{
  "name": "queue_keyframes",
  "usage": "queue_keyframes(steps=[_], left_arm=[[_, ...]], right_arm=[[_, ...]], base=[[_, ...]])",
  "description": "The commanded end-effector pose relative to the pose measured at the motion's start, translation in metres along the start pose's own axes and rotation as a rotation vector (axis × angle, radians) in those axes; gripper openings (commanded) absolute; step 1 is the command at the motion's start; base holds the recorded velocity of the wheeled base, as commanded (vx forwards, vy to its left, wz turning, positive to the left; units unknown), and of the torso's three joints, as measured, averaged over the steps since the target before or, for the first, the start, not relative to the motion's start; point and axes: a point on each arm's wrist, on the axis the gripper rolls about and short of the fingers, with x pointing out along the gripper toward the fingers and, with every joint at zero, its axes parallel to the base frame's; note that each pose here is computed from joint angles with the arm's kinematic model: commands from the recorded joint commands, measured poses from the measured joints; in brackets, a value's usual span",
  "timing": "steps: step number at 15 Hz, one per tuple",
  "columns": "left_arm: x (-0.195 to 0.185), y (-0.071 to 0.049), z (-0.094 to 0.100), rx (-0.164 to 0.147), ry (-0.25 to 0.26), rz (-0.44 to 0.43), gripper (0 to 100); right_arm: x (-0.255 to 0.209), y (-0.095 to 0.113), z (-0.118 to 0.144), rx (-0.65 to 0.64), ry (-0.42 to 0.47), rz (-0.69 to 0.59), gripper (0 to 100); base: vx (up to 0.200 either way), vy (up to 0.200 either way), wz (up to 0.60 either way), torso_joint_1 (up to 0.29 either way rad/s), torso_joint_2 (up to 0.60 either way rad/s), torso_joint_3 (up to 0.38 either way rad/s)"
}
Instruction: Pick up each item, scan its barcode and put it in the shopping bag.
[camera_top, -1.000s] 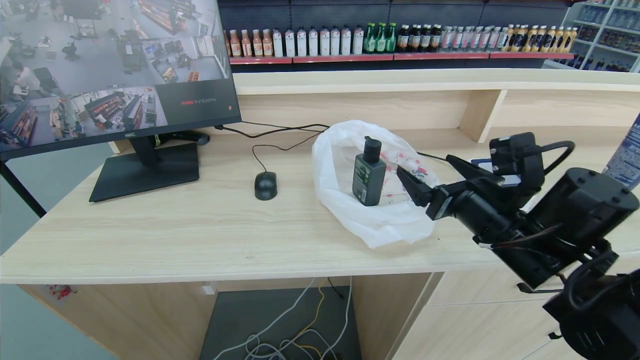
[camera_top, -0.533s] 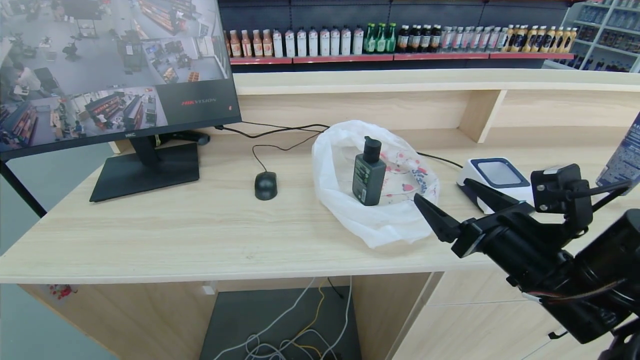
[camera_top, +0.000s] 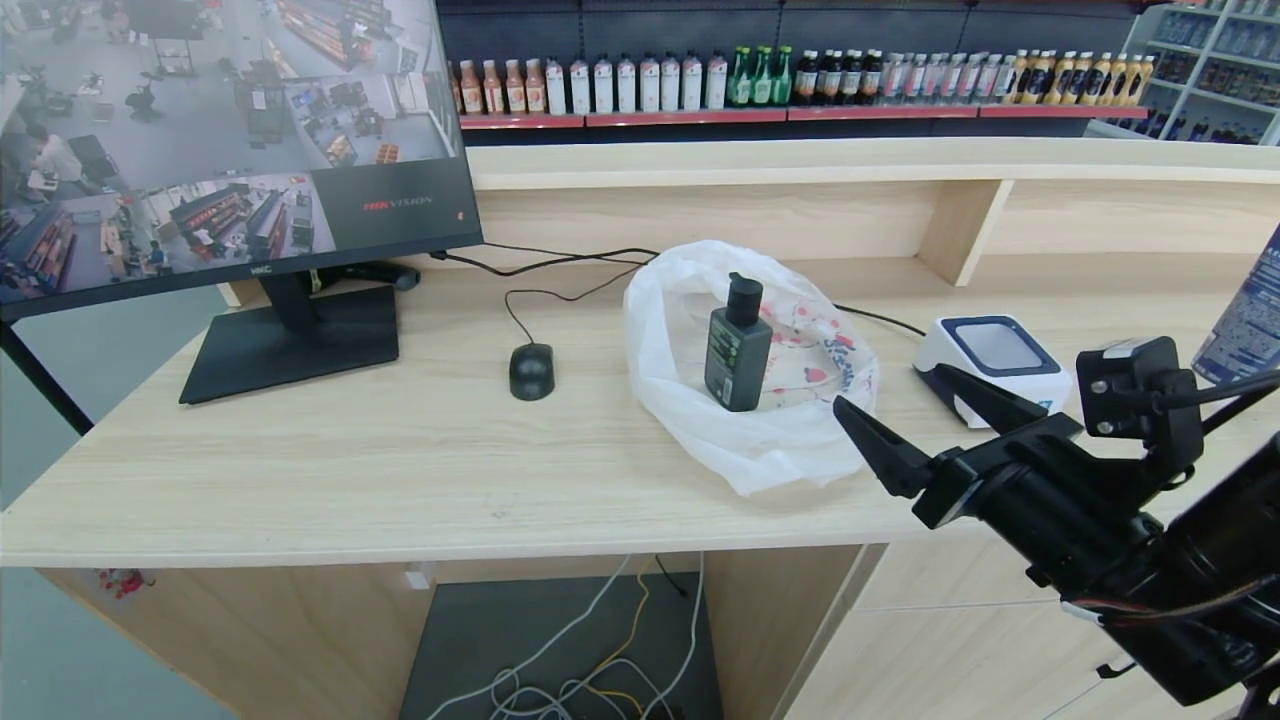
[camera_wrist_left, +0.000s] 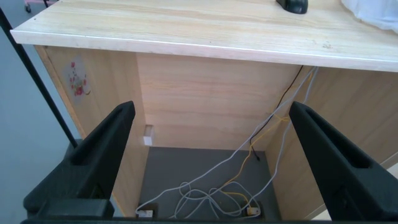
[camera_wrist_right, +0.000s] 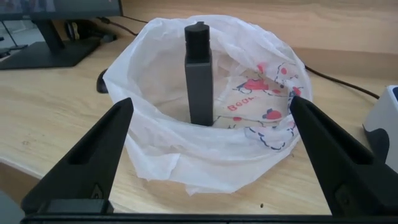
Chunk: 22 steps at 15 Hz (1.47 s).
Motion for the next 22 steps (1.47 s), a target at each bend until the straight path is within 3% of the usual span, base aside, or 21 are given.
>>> queue_keyframes(steps=[1,10,22], left_arm=[[0.0,0.0,0.0,0.0,0.0,0.001,100],[0.0,0.0,0.0,0.0,0.0,0.001,100],[0.0,0.0,0.0,0.0,0.0,0.001,100]], right_arm=[[-0.0014,0.0003,-0.0014,-0.002,0.008,0.002,100],[-0.0004,-0.0043,-0.001,-0.004,0.005,-0.018,100],[-0.0012,-0.005,-0.0036,-0.006,0.017,-0.02,100]], base=[[0.0,0.0,0.0,0.0,0.0,0.0],[0.0,0.0,0.0,0.0,0.0,0.0],[0.0,-0.2,0.0,0.002,0.0,0.004]])
